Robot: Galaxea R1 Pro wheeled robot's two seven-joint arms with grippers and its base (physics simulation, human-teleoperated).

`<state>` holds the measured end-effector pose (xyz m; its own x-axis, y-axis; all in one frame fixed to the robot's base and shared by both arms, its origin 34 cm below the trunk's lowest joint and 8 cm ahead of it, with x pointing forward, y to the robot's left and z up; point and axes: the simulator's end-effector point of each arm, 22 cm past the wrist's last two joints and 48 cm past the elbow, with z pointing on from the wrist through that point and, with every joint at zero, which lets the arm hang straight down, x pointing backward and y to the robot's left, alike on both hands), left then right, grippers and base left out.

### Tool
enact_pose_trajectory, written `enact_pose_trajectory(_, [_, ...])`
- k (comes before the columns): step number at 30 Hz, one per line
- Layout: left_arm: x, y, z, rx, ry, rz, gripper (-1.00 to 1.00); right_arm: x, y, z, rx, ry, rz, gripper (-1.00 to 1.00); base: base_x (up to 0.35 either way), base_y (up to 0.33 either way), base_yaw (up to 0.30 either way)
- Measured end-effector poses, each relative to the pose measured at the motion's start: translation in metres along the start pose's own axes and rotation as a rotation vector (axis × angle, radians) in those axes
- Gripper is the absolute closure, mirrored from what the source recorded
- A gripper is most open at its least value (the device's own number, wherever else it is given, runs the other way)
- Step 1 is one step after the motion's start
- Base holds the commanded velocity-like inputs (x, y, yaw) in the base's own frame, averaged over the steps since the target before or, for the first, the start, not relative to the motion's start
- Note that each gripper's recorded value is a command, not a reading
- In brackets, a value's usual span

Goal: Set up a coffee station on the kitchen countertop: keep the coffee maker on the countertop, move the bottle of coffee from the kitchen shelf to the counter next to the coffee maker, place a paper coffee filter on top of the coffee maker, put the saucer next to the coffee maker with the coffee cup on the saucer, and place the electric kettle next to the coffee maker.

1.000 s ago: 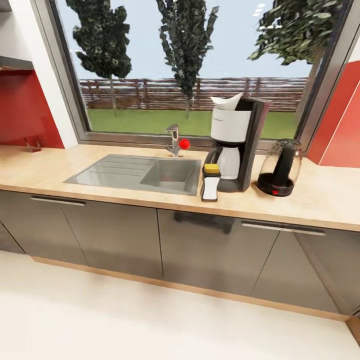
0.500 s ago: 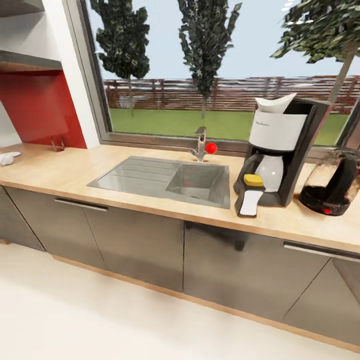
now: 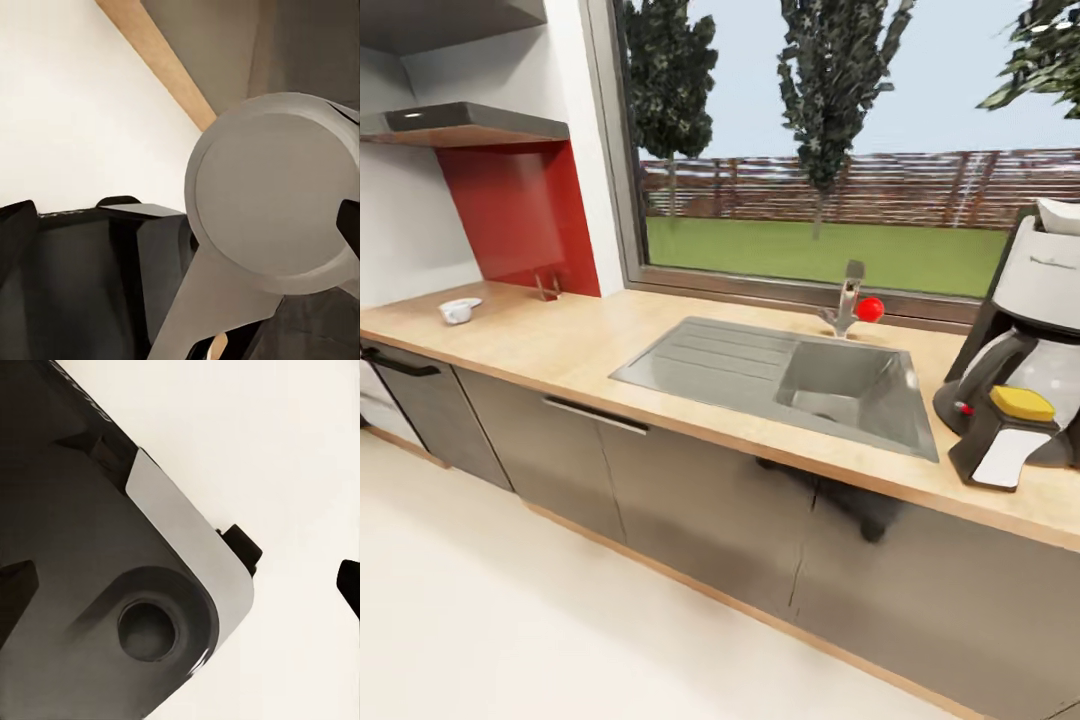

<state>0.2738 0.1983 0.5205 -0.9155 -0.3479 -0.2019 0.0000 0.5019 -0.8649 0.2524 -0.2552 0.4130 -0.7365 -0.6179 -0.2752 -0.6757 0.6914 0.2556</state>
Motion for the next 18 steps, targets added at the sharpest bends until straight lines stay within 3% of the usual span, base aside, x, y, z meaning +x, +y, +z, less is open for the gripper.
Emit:
enact_pose_trajectory(11, [-0.0005, 0.0003, -0.0005, -0.001, -0.001, 0.000, -1.00, 0.0001, -0.0001, 0.0001, 0.002, 0.000, 0.001, -1.00, 0.129, 0.293, 0.264])
enact_pose_trajectory(18, [-0.0006, 0.0001, -0.0004, 0.000, -0.001, 0.000, -1.00, 0.0001, 0.0000, 0.0001, 0.001, 0.000, 0.002, -1.00, 0.165, 0.293, 0.087])
